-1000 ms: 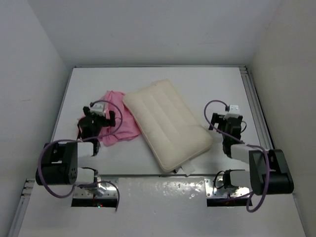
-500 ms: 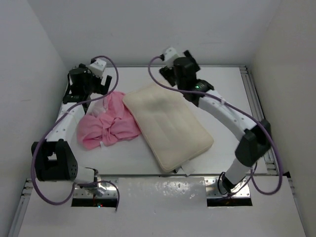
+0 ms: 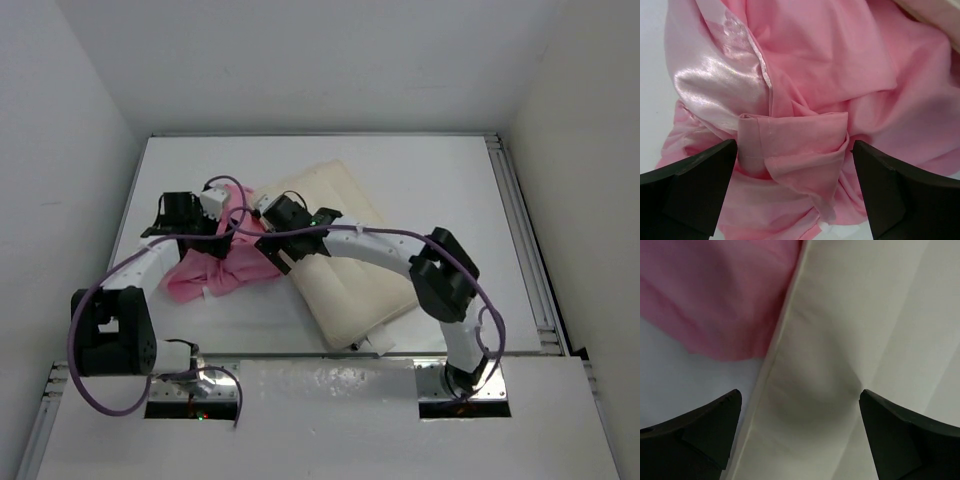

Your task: Put the pillow into the pillowcase

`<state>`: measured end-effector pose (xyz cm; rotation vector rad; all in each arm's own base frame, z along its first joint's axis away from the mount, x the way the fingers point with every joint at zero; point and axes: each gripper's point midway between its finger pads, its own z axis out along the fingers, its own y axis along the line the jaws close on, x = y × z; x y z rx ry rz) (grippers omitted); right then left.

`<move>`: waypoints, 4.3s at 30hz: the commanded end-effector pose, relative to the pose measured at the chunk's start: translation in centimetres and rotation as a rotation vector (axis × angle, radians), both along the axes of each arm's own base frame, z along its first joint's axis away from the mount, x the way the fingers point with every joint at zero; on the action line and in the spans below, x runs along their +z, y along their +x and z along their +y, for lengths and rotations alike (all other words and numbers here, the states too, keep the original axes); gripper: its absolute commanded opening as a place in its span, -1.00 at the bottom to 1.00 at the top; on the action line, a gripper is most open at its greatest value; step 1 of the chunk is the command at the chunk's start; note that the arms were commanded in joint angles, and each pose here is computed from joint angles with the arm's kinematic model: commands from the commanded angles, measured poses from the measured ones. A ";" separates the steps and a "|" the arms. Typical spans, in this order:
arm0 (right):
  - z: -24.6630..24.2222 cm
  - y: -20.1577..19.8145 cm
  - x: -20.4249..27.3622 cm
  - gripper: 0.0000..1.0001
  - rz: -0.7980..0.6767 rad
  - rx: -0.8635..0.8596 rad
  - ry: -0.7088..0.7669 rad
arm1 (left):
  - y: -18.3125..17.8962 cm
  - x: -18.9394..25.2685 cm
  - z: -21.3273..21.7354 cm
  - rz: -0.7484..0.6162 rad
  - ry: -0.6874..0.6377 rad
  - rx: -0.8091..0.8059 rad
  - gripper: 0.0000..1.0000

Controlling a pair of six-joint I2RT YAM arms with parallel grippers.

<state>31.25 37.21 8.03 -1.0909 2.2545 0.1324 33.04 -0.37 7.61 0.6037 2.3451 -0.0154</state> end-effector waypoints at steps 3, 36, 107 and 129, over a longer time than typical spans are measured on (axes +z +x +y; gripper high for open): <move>-1.7 1.7 -5.3 0.78 0.019 -0.164 -0.119 | 0.4 -1.6 -0.3 -0.023 -0.019 0.015 0.75; 1.5 6.3 22.3 0.97 -0.272 0.183 0.765 | 7.3 32.8 -7.2 -0.611 -0.342 -0.284 -1.00; -5.1 19.9 24.1 -1.00 0.161 -0.396 1.282 | 9.2 41.2 -5.4 -0.752 -0.033 -0.309 -1.00; 11.3 -0.6 28.1 -0.93 0.191 0.615 1.229 | 13.8 51.3 6.2 -1.250 0.192 0.242 -1.00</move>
